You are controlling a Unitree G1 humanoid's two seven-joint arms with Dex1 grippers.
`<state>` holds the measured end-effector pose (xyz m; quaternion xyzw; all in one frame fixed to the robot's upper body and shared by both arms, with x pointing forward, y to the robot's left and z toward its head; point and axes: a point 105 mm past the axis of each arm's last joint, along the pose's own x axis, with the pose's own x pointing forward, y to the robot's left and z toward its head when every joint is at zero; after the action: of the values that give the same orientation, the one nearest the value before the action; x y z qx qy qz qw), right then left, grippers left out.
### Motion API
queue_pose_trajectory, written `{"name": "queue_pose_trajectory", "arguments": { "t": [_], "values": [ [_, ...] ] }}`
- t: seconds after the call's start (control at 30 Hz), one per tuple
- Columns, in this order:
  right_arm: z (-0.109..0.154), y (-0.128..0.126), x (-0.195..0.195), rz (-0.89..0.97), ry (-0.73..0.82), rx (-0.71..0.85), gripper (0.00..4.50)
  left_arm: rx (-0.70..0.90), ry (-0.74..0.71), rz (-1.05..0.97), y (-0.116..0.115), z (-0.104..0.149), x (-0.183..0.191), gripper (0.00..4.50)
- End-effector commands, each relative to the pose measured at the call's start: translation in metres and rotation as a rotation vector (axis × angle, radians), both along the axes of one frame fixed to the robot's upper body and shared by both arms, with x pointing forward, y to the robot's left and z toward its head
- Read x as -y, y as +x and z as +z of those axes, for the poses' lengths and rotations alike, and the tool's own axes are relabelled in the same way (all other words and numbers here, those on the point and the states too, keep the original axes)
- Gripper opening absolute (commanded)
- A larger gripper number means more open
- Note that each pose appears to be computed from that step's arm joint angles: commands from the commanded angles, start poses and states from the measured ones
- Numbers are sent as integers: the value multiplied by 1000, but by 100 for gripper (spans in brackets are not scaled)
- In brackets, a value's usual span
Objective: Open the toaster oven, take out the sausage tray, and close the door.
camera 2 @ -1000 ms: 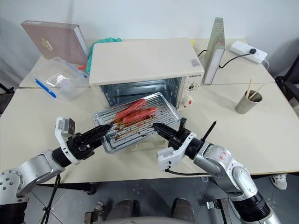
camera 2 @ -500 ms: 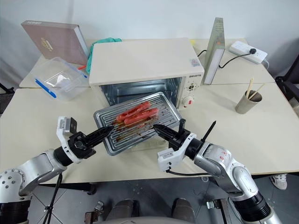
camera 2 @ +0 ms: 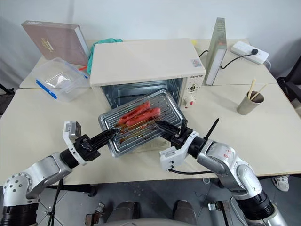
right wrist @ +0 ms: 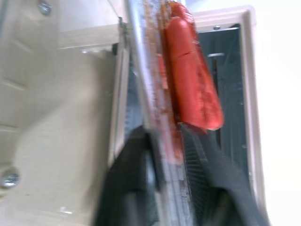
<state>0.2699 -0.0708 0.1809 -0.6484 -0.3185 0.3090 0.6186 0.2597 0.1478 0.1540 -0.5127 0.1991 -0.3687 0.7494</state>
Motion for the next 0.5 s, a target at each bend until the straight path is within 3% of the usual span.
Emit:
{"name": "queue_pose_trajectory", "arguments": {
  "t": [0.03,0.23,0.5],
  "values": [
    [16,-14,-4,71,36,41,254,20,1,9,0,5,-1,0],
    [8,-24,-2,123,29,-33,449,9,-8,36,4,5,-3,0],
    [5,-33,13,211,39,-154,449,-20,34,50,-2,-2,-5,0]
  ]
}}
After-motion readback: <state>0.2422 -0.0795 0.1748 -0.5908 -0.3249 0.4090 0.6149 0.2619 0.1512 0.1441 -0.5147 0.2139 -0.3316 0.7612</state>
